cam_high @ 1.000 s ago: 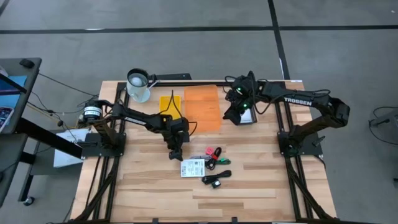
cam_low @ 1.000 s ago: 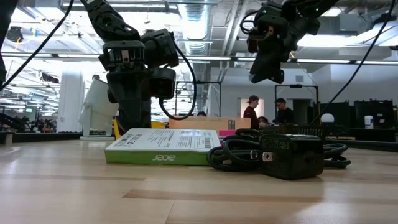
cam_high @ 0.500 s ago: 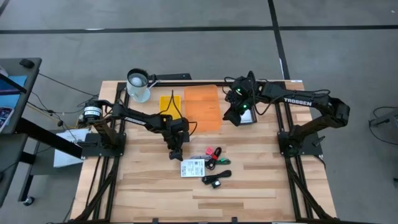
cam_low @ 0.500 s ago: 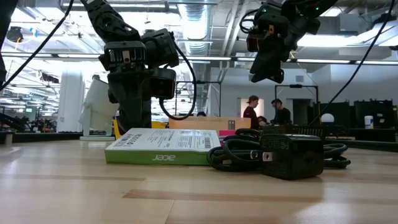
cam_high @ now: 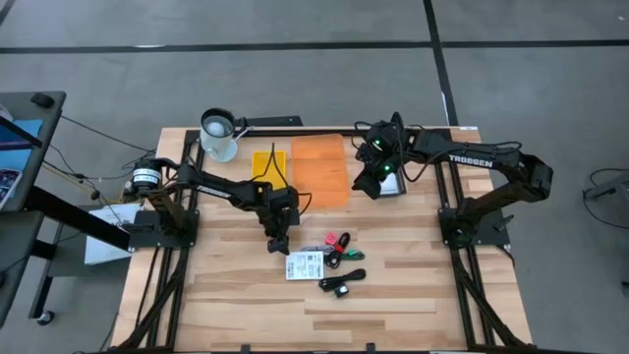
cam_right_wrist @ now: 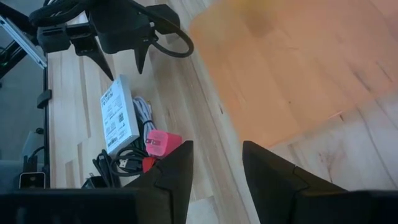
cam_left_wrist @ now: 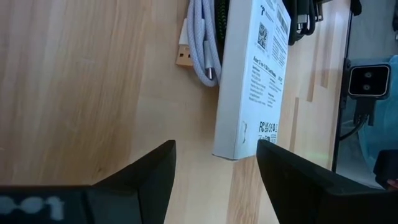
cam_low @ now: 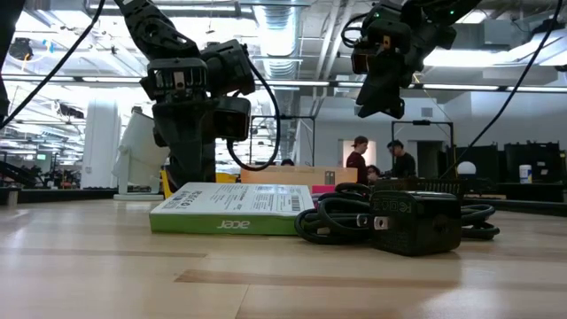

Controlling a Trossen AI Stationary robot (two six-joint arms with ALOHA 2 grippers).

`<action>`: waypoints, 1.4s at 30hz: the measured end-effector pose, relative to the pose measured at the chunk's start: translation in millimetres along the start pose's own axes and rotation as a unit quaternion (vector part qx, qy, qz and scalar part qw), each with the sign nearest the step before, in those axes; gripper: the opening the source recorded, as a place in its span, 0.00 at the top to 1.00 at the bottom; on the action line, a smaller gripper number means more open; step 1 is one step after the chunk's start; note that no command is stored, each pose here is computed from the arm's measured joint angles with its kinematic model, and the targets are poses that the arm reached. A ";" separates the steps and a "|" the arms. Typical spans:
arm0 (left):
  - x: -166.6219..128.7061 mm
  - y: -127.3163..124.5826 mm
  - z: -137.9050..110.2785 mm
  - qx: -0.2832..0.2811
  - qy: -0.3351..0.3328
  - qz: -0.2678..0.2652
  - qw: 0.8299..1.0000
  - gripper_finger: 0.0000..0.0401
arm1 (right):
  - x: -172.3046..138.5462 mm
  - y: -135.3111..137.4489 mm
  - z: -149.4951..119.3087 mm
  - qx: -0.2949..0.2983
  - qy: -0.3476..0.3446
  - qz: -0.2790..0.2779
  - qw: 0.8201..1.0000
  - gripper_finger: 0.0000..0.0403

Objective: Pick and place items into bin
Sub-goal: Put the white card reader box into the black bin

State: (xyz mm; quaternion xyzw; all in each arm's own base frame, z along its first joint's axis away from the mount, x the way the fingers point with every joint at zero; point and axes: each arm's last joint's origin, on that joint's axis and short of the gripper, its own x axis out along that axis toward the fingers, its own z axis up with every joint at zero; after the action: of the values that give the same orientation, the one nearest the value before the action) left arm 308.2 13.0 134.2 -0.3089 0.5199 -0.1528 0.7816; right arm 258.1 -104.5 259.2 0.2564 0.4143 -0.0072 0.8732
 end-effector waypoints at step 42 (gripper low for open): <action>1.4 -1.6 0.1 -0.007 -0.003 0.004 1.000 0.47 | 0.0 0.0 -0.1 0.000 0.000 0.000 1.000 0.67</action>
State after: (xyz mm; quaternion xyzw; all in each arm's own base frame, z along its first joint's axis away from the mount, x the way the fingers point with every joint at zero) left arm 309.0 11.0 134.3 -0.3126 0.5201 -0.1455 0.7814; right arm 258.1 -104.4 259.1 0.2566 0.4146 -0.0070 0.8730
